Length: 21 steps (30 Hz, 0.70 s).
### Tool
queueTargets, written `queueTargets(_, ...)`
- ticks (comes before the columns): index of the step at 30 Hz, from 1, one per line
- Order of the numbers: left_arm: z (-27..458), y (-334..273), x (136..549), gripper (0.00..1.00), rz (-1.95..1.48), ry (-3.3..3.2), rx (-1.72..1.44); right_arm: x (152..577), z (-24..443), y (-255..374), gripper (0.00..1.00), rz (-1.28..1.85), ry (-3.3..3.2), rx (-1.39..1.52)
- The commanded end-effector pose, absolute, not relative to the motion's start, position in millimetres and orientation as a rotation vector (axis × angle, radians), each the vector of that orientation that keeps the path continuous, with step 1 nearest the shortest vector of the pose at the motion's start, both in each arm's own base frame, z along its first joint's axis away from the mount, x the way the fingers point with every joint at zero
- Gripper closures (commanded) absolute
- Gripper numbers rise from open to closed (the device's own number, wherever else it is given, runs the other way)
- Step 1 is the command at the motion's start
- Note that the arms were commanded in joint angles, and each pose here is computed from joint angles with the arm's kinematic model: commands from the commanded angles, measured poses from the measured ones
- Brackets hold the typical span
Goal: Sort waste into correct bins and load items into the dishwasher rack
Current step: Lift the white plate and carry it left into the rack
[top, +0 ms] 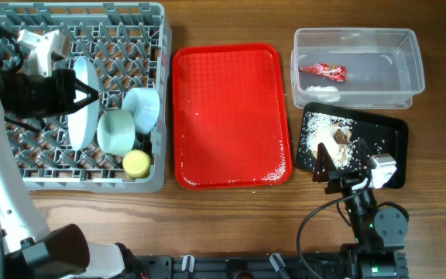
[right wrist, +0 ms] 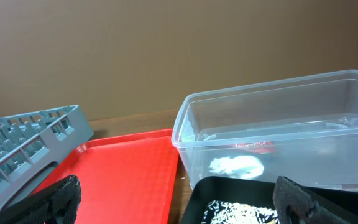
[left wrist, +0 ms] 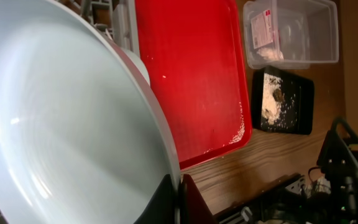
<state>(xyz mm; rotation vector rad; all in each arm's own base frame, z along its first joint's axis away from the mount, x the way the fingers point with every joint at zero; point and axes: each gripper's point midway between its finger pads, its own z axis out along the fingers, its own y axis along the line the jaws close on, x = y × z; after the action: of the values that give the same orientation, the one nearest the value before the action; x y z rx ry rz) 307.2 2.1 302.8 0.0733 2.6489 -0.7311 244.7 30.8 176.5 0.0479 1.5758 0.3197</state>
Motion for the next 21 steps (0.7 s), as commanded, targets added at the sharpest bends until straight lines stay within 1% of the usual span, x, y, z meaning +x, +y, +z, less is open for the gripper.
queueTargets(1, 303.9, -1.7, 309.9, 0.96, -0.742, 2.59, 0.253, 243.7, 178.8, 33.2, 0.0, 0.333, 1.564, 0.035)
queueTargets(4, 297.5, 1.4, 311.1, 0.96, -0.714, 2.598, 0.316, 243.7, 178.9, 33.2, 0.0, 0.334, 1.564, 0.035)
queueTargets(8, 278.1, 10.8, 324.8, 0.96, -0.692, 2.63, 0.36, 243.7, 178.8, 33.3, 0.0, 0.334, 1.564, 0.034)
queueTargets(15, 224.2, 23.2, 352.2, 0.96, -0.799, 2.73, 0.31, 243.7, 178.8, 33.2, 0.0, 0.333, 1.564, 0.035)
queueTargets(19, 203.9, 27.6, 360.3, 0.96, -0.837, 2.767, 0.284, 243.7, 178.8, 33.3, 0.0, 0.334, 1.564, 0.034)
queueTargets(20, 203.6, 28.3, 360.4, 0.91, -0.839, 2.77, 0.273, 243.7, 178.9, 33.3, 0.0, 0.334, 1.564, 0.034)
queueTargets(21, 204.3, 29.1, 360.3, 0.77, -0.84, 2.772, 0.255, 243.7, 178.8, 33.2, 0.0, 0.333, 1.564, 0.035)
